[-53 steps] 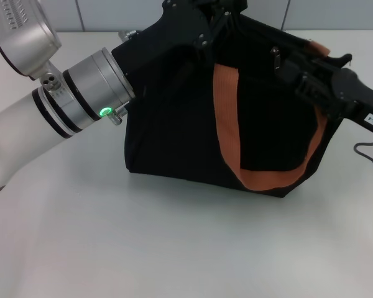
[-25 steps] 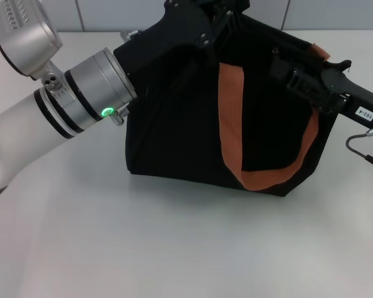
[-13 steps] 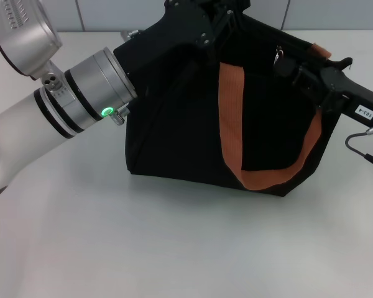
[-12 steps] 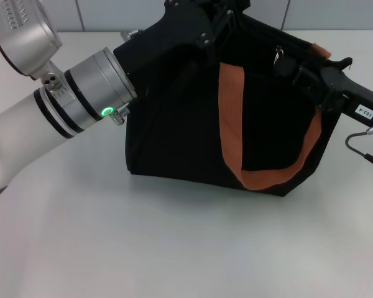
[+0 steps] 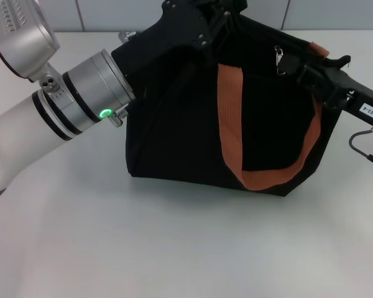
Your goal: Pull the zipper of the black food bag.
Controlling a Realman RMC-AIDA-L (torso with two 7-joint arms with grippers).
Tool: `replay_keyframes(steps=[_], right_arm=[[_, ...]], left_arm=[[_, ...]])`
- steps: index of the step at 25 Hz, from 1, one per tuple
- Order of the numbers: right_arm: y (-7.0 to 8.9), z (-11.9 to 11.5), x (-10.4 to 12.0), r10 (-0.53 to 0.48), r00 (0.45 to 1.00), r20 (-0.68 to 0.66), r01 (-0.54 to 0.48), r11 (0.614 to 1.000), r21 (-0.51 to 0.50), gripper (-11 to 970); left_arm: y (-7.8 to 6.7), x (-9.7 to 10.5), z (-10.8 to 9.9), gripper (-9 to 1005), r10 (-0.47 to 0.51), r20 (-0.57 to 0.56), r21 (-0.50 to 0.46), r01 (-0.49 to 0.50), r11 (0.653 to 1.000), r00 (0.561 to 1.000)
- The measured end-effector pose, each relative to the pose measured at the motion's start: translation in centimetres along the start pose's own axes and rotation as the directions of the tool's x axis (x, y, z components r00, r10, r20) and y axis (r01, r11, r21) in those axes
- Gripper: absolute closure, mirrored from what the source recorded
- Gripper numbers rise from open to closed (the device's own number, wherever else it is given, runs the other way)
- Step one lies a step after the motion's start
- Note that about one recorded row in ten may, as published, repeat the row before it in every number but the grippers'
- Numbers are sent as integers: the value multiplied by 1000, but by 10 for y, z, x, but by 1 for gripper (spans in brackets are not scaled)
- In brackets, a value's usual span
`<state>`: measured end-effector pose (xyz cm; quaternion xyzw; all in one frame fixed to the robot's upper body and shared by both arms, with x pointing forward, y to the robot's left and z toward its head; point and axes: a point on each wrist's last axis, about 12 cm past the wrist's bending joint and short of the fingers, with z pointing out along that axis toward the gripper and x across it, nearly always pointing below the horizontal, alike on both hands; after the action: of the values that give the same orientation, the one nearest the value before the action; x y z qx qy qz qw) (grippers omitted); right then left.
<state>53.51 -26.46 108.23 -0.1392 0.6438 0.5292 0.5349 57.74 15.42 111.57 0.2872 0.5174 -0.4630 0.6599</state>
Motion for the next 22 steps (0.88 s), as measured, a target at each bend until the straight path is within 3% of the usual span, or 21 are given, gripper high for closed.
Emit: replay_keyframes(steps=[22], right_arm=[[-3, -21, 3, 33, 999, 2, -33, 998, 61, 960]], left_arm=[[1, -1, -1, 975, -2, 12, -11, 2, 1000, 1000]])
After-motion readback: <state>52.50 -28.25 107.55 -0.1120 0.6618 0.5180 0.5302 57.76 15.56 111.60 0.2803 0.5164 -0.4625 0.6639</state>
